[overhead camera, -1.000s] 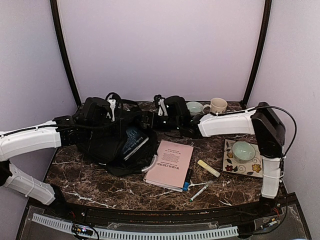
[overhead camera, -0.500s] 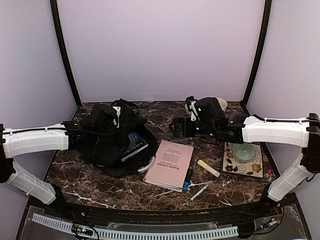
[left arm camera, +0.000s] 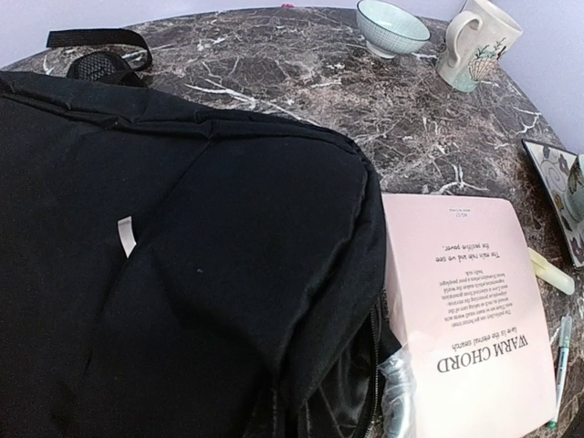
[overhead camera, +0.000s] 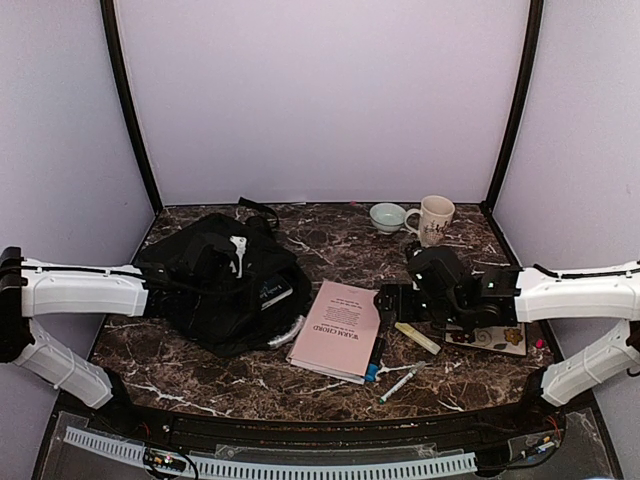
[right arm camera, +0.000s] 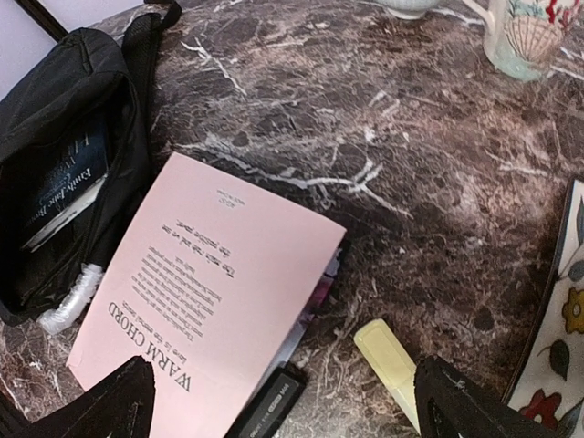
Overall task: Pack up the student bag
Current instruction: Place the book in the largest pocket of the bag, then grab the book from the center of the board.
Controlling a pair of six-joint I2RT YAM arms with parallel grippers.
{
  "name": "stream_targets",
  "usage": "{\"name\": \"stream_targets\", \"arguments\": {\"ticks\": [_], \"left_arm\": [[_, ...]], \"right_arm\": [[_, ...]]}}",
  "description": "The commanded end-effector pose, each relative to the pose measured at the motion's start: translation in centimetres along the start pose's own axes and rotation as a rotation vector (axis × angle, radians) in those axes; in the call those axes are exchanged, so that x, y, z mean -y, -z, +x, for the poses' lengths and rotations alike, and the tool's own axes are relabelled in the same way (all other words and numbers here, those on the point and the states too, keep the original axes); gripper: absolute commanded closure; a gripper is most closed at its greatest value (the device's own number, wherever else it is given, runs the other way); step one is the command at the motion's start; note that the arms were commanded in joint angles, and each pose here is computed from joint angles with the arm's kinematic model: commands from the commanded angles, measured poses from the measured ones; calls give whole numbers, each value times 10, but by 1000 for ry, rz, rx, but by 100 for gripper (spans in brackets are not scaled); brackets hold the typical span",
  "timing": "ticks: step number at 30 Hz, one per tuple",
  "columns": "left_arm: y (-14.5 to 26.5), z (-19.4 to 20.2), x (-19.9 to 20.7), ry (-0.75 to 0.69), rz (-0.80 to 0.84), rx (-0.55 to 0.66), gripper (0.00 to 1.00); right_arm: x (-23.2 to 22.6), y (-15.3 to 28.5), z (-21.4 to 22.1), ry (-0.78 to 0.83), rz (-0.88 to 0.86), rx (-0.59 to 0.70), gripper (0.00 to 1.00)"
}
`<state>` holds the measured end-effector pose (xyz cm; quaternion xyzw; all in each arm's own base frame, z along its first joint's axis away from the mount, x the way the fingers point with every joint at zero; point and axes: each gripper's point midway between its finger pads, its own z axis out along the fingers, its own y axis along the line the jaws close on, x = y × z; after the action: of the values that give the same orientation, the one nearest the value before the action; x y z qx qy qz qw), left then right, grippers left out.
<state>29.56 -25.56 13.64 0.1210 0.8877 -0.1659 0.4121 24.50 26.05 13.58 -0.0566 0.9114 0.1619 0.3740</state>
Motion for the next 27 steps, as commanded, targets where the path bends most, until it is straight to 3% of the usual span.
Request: {"name": "stream_targets", "arguments": {"ticks": [1,17,27], "left_arm": [[-7,12,-10,16,-19,-5,100],[-17,32,-3,10,26,-56,100],[-20,35,3,11,60,-64,100]], "right_arm": [[14,-2,25,-56,20,-40,0],[-31,-18,60,-107,-292,-116,3],[-44,-41,66,-175,-325,-127,22]]}}
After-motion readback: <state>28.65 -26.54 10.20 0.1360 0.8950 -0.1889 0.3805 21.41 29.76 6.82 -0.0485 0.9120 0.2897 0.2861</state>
